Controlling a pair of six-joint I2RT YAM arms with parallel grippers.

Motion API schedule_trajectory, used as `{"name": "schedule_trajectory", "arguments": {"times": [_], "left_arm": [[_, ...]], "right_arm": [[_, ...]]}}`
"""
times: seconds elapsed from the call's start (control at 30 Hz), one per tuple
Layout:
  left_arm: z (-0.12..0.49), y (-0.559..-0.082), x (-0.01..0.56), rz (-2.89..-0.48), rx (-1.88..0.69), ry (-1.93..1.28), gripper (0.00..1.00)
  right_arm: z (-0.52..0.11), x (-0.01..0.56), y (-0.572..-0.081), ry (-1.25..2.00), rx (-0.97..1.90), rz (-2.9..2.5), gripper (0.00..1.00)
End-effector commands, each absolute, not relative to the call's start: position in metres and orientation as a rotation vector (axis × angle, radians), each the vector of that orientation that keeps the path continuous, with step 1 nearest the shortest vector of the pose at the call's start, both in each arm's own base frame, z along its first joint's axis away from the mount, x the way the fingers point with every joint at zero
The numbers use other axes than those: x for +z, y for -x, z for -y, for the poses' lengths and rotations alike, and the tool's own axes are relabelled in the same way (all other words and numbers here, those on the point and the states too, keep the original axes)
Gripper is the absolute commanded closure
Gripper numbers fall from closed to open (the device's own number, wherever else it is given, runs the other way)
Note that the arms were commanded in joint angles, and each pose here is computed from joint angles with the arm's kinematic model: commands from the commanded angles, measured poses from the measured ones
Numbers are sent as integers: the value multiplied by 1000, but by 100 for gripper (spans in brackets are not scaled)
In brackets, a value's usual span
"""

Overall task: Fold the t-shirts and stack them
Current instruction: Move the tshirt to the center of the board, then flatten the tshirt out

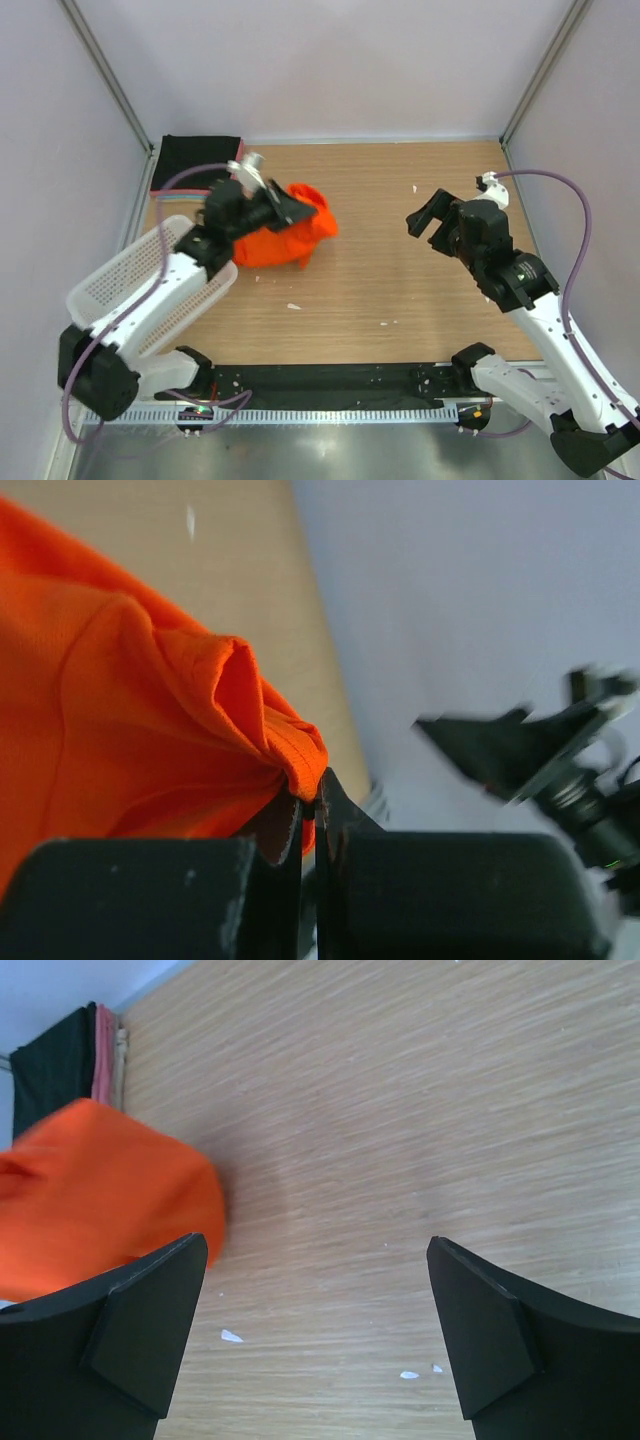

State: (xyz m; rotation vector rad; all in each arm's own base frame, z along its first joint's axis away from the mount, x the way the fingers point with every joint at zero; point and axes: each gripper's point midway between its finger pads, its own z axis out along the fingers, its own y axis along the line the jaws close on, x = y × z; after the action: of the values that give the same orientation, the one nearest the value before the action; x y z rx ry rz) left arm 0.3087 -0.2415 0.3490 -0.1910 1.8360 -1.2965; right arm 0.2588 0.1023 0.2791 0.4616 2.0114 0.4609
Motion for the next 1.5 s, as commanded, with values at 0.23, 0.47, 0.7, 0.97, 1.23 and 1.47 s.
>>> {"name": "schedule_trajectory", "arguments": {"times": [0.23,0.47,0.7,0.97,1.23,1.47], "left_arm": [[408,-243,245,-1993,-1657,-301,100],[478,-301,275,-1913,-1793,-318,100],[478,-344,240,-2090,-1742,-260,51],[350,-332,177,-2360,-1132,-211,50],[284,-289,117,-2534,-706,-136,43],[273,-294,56,-2653,-524,-12,52]], "right_arm": [[-108,207,-253,-554,381,-2229,10],[-95,234,-255,-601,365,-2128,10],[-79,242,-260,-614,256,-2104,10],[-60,222,-299,-613,130,-2132,17],[-6,156,-359,-833,109,-2247,21],[48,143,-377,-997,69,-2211,28]]}}
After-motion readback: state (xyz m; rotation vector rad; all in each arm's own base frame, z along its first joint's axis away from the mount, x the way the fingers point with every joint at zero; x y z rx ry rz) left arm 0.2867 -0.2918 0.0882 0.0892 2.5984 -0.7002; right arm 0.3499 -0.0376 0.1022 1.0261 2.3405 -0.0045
